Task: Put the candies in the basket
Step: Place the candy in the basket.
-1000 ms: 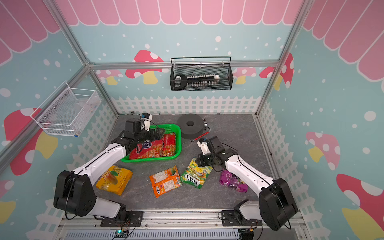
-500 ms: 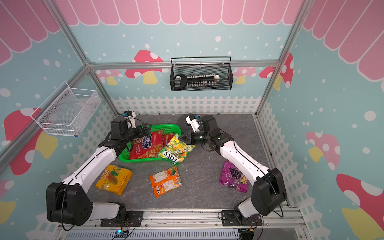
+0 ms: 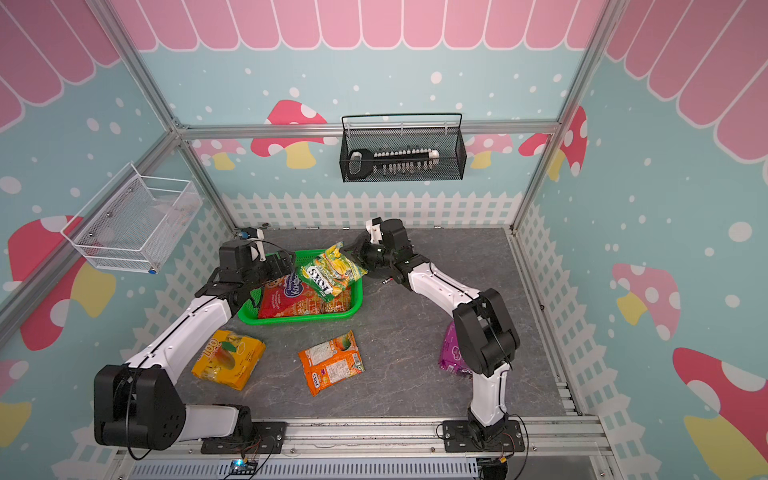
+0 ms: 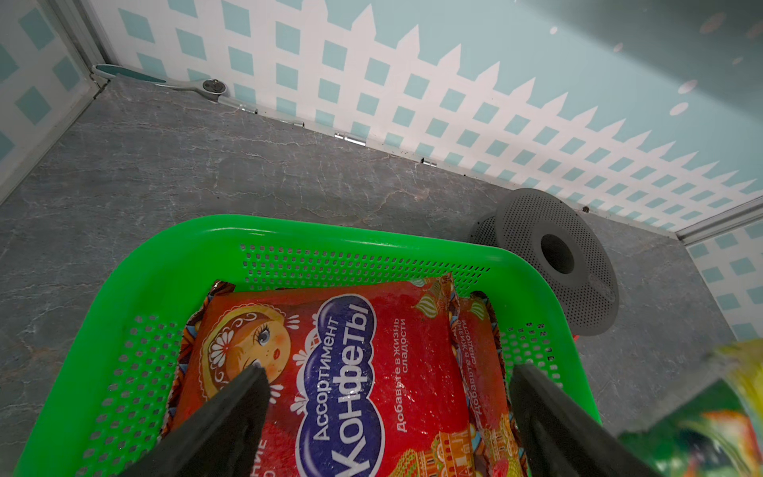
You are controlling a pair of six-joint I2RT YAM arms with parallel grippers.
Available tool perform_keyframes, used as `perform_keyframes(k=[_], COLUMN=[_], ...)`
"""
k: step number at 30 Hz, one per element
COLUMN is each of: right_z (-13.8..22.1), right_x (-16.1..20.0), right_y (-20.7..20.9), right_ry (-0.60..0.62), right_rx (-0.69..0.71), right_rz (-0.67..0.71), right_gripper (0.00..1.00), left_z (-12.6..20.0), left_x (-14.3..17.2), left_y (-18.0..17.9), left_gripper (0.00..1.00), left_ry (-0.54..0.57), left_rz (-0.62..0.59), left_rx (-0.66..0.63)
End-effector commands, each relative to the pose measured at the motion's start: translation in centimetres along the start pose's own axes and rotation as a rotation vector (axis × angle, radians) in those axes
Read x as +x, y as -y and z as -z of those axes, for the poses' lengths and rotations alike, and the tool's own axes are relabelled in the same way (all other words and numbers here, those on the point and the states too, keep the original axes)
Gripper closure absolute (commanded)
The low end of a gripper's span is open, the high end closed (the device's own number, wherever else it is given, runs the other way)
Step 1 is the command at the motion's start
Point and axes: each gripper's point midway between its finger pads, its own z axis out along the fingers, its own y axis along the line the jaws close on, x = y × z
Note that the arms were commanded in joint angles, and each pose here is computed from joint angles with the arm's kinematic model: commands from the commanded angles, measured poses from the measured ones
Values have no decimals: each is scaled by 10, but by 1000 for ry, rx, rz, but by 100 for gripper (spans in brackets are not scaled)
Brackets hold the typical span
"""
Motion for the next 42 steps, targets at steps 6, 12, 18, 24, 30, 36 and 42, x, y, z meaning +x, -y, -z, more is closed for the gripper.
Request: perform_keyframes(k=[6,12,18,24,30,36,42], right_z=[-31,-32,-28,-25,-5,-38,-78], right_x=[-34,-39,-37,-27,-31,-12,2], right_y=[45,107,125,122,111,125,126], right_ry=[204,290,310,220,185,21,-26], right_rx=[79,270,360,408,552,529,517], right_rz=[-222,-236,-176,-19,218,270,313], right_gripper=[100,100,73,54,55,84,88], left_z=[-14,-34,-47,-52,-52,-51,-47], left_x=[19,44,63,67,63,57,56], left_y=[8,33,50,59,61,55,47], left_gripper=[8,14,17,21,22,22,22], left_ry=[-58,-180,-247,-274,-262,-242,-227], left_rz=[12,58,103,108,100,99,93], left_rx=[83,258,353,391,395,371,342])
